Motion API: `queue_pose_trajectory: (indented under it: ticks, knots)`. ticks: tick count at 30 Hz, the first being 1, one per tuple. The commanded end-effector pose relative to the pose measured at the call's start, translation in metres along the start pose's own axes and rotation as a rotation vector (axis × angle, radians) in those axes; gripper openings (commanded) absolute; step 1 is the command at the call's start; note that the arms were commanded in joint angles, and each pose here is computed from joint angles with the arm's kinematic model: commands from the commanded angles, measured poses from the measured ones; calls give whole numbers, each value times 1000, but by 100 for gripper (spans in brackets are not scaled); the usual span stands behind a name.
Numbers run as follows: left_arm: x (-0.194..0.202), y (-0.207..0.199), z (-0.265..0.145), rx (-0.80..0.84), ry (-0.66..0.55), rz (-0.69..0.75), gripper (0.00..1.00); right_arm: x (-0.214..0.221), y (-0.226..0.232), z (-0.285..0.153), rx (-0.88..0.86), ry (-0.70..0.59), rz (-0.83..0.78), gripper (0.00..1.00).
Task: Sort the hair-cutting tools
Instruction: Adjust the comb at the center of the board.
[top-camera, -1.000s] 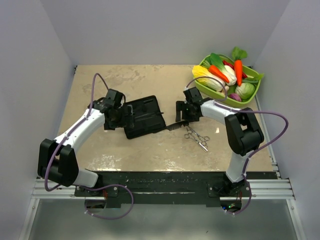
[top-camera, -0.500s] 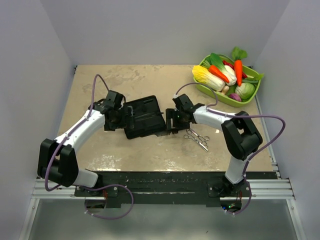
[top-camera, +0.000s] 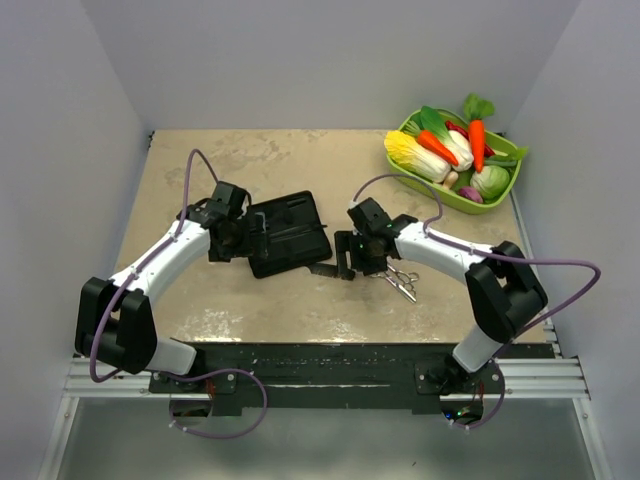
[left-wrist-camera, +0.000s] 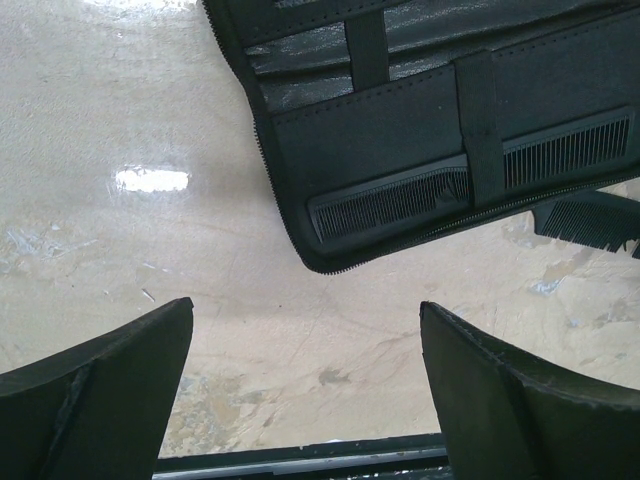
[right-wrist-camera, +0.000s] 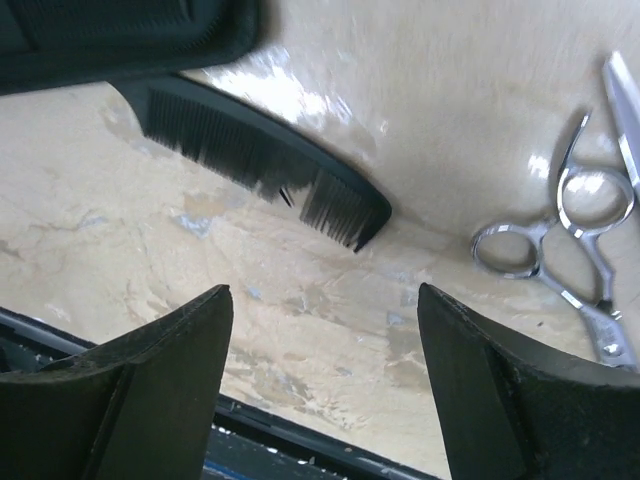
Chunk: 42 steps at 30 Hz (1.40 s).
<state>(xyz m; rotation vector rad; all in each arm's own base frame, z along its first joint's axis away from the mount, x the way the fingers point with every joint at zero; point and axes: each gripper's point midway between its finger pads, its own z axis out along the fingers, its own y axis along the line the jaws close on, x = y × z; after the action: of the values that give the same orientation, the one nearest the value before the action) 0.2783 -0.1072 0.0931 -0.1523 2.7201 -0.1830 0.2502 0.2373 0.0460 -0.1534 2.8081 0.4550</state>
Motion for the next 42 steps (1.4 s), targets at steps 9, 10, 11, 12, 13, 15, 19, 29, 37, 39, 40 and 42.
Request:
queue_pose_trajectory:
  ticks: [9, 10, 11, 12, 13, 15, 19, 29, 37, 39, 40, 42]
  knots:
    - [-15, -3, -13, 22, -54, 10, 99, -62, 23, 22, -52, -118, -288, 78]
    - [-14, -2, -13, 17, -54, 8, 99, -58, 26, 26, -76, -109, -295, 78]
    - [-14, -2, -15, 19, -57, 8, 99, -57, 27, 27, -92, -107, -300, 78]
    - [-15, -2, -16, 19, -62, 5, 99, -54, 28, 28, -104, -103, -313, 78]
    - [-15, -1, -16, 16, -63, 5, 99, -50, 27, 30, -115, -101, -319, 78]
    - [-14, -1, -17, 17, -62, 1, 99, -43, 28, 33, -137, -81, -330, 78]
    - [-13, 0, -17, 17, -61, -2, 99, -18, 32, 33, -196, -38, -331, 77]
    - [-10, -1, -12, 21, -51, -7, 99, 41, 45, 25, -216, 42, -374, 78]
    - [-8, -1, -9, 26, -47, -5, 99, 45, 53, 14, -92, 1, -399, 78]
    - [-8, -1, -9, 26, -45, -3, 99, 39, 56, 14, -38, -24, -407, 78]
    - [-8, -1, -9, 26, -45, 0, 99, 44, 62, 15, -40, -19, -427, 78]
    - [-9, -2, -9, 27, -46, 4, 99, 41, 61, 20, 17, -31, -446, 78]
